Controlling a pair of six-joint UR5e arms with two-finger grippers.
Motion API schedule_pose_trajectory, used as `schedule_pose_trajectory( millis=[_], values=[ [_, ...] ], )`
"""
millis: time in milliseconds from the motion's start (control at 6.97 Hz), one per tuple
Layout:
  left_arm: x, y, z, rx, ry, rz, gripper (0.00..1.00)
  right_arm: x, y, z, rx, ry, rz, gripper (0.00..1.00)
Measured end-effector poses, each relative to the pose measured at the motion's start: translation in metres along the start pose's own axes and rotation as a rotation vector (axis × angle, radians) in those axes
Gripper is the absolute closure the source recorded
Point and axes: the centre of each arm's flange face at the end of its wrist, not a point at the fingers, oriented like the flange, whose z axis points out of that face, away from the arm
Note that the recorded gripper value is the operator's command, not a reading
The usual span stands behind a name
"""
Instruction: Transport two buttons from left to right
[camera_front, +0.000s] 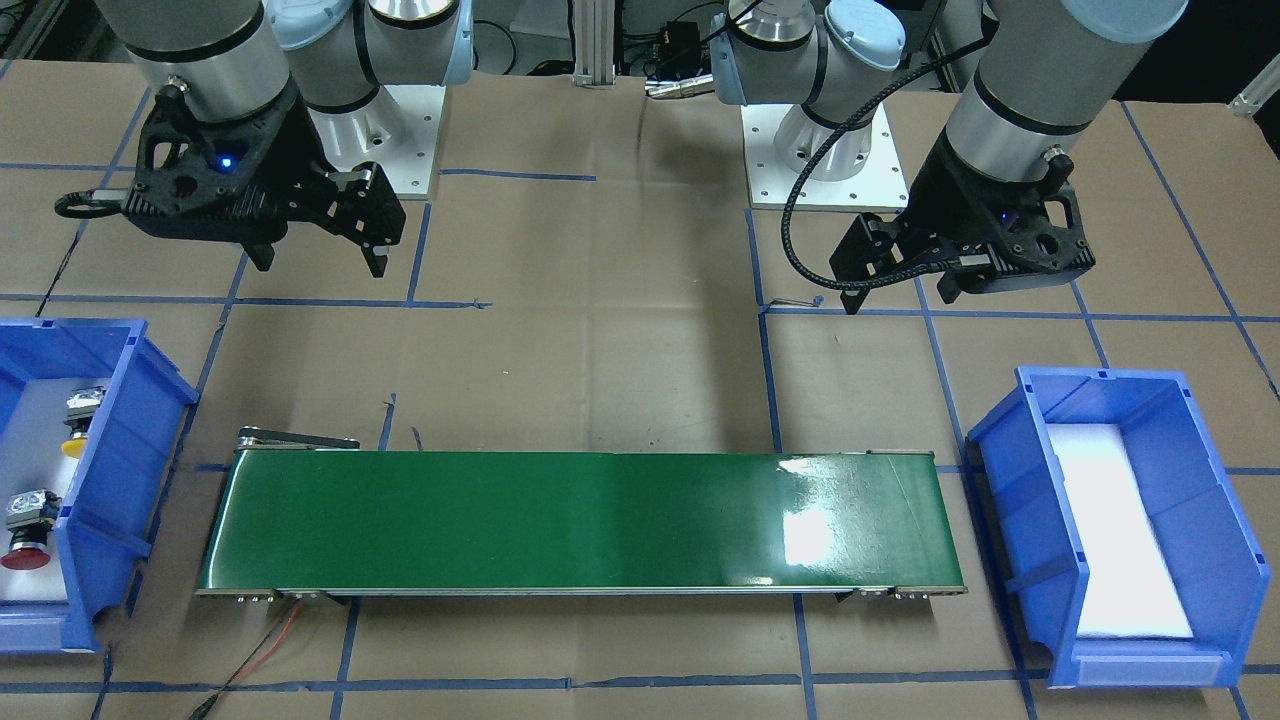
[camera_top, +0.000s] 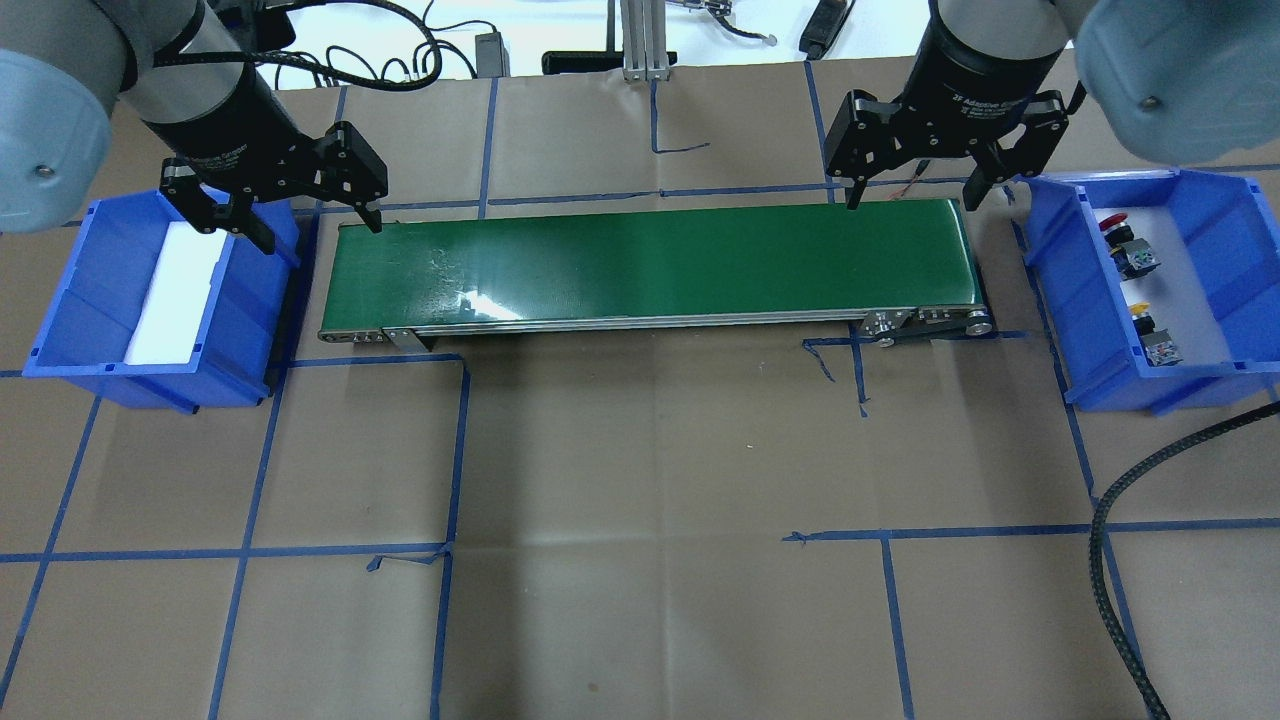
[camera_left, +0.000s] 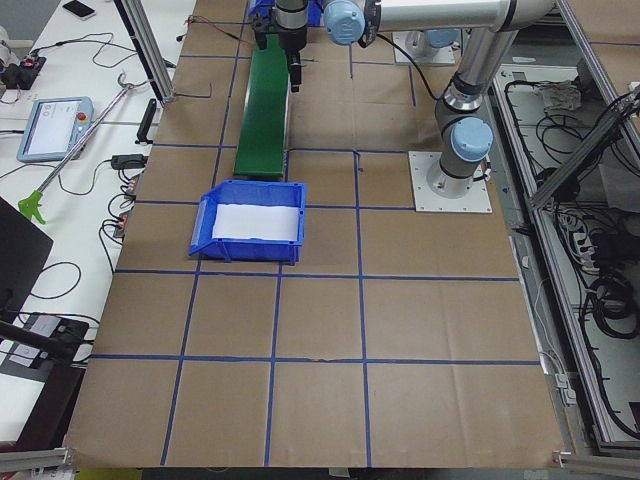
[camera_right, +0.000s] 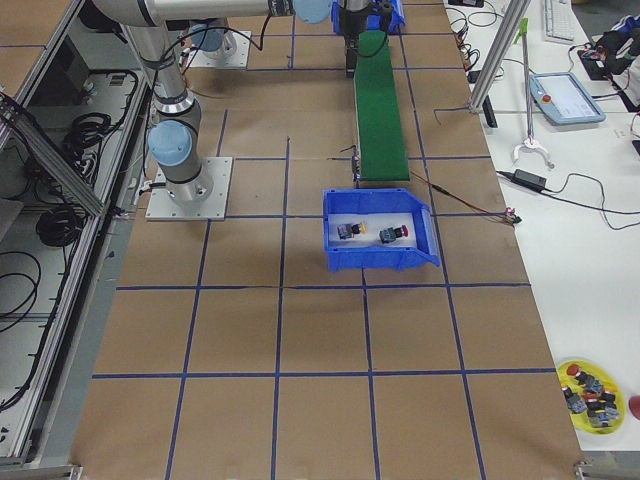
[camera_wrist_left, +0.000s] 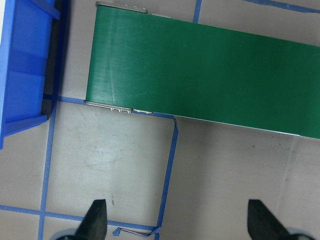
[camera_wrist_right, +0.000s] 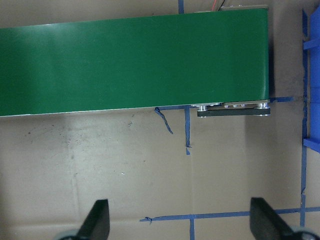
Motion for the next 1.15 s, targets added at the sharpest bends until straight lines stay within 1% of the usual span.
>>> schedule_pose_trajectory(
  millis=[430,1148],
  values=[
    [0.000,0.003,-0.002,0.005,-0.002,0.000,0.00,0.002,0.028,-0.002,0.009,0.000,-0.029,0.00],
    [0.006,0.002,-0.002,0.012,-0.027,0.023,0.00,0.002,0.028,0.003,0.000,-0.001,-0.036,0.00]
  ],
)
